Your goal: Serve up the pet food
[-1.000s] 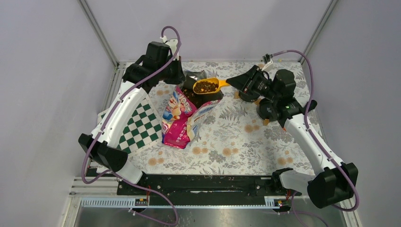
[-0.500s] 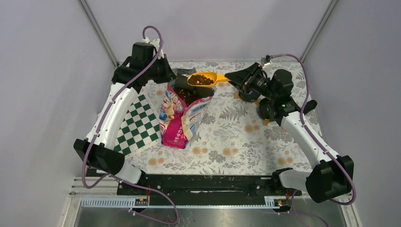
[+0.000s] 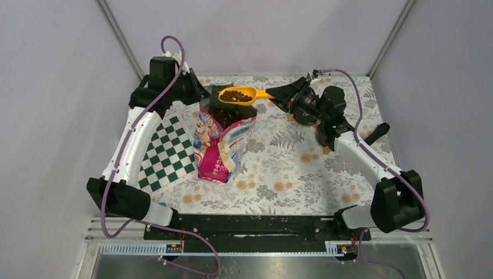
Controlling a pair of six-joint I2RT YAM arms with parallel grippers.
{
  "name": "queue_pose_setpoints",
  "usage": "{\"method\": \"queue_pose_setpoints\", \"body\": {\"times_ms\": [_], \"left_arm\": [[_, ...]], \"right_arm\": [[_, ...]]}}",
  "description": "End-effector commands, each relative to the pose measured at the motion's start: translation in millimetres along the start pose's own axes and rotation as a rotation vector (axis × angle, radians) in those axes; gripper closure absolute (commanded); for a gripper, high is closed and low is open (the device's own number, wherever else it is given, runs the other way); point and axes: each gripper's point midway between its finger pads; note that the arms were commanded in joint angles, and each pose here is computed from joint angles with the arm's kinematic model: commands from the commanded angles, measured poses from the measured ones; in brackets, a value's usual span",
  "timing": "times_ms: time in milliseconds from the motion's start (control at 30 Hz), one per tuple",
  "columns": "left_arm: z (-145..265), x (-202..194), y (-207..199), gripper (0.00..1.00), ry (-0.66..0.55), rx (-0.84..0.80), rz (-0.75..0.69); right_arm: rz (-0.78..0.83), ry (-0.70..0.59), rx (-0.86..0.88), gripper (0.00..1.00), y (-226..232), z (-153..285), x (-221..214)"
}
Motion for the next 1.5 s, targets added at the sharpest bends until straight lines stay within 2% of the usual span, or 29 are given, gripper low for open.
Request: {"method": "queue_pose_setpoints", "body": {"times_ms": [0, 267, 400, 633, 867, 1100, 1467], "left_arm": [[33, 36, -25, 1.0, -0.156, -0.118, -0.027], [33, 35, -18, 1.0, -0.145, -0.113, 0.041], [28, 33, -13, 1.0, -0.149, -0.107, 0.052], [33, 45, -20, 1.0, -0.195, -0.124, 0.033], [34, 51, -16, 1.0, -0.204, -0.095, -0.001], [33, 53, -14, 1.0, -0.211, -0.087, -0.026], [30, 55, -10, 1.0, -0.201, -0.074, -0.026]], "right_arm": [[0.021, -0.036, 0.145, 1.0, 42, -1, 8], [-0.021, -0.064, 0.206, 1.0, 61, -8, 22], [-0.026, -0.106, 0.254, 1.0, 74, -3, 45], [-0.041, -0.183, 0.28, 1.0, 68, 15, 94], [0.0, -0.285, 0.202, 1.0, 28, 37, 132], [0.035, -0.439, 0.069, 1.0, -31, 82, 179], [0.053, -0.554, -0.165, 1.0, -130, 140, 205]]}}
Point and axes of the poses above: each gripper's point midway between its finger pads, its own z axis back along the fingers, its own y axis along the line the jaws close on, x = y × z, and after that the axes turned 3 degrees about z, right-handed
